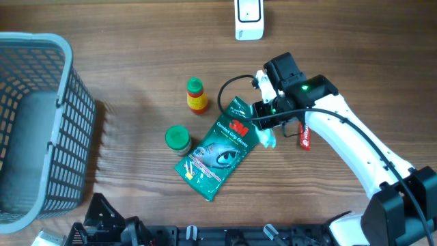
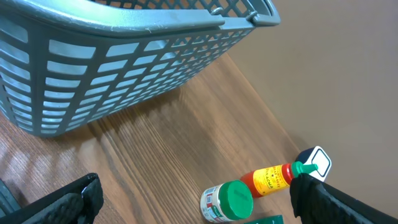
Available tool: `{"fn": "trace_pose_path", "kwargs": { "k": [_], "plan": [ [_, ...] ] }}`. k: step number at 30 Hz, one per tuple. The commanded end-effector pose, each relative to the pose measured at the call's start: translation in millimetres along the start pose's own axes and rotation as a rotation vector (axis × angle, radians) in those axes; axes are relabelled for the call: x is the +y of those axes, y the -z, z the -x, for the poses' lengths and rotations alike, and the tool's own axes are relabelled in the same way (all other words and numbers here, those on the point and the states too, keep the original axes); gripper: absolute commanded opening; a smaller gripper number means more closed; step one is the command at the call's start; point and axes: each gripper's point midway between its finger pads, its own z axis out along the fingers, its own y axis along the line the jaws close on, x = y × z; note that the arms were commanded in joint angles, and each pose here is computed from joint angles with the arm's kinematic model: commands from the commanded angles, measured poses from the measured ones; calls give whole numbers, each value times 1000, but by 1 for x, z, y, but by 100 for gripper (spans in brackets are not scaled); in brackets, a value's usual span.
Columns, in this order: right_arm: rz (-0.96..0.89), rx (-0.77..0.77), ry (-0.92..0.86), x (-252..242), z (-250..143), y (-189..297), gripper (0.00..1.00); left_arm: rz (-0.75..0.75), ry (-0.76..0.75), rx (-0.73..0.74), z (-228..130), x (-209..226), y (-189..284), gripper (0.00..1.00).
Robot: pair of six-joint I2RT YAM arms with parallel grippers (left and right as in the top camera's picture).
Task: Scan the item barcode
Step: 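Lower the right gripper onto the Zappy wipes pack and grasp it, then lift the wipes pack up off the gloves pack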
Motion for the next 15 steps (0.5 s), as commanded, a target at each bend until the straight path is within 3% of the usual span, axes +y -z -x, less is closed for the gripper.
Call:
{"fn": "trace_pose_path", "kwargs": {
  "k": [1,3,4,5,6,7,11,15],
  "plan": [
    [-66,2,-27,-13,-1,-3,100,-11,1,-5,0,-1,1,100],
    [-74,-3,-27,-14,0,-3,99,-11,1,-5,0,-1,1,100],
    [-77,-14,-25,-14,3,-2,90,-11,1,-5,0,-1,1,100],
    [-74,-29,-29,-14,7,-2,60,-11,1,-5,0,-1,1,100],
    [-71,-44,-64,-13,10,-3,23,-11,1,-5,0,-1,1,100],
    [-69,-53,-114,-14,13,-5,5,-11,1,-5,0,-1,1,100],
    [-86,29,-464,-21,3,-38,4,-11,1,-4,0,-1,1,100],
    [18,238,-576,-7,-21,-106,4,-11,1,-5,0,-1,1,100]
  ]
}}
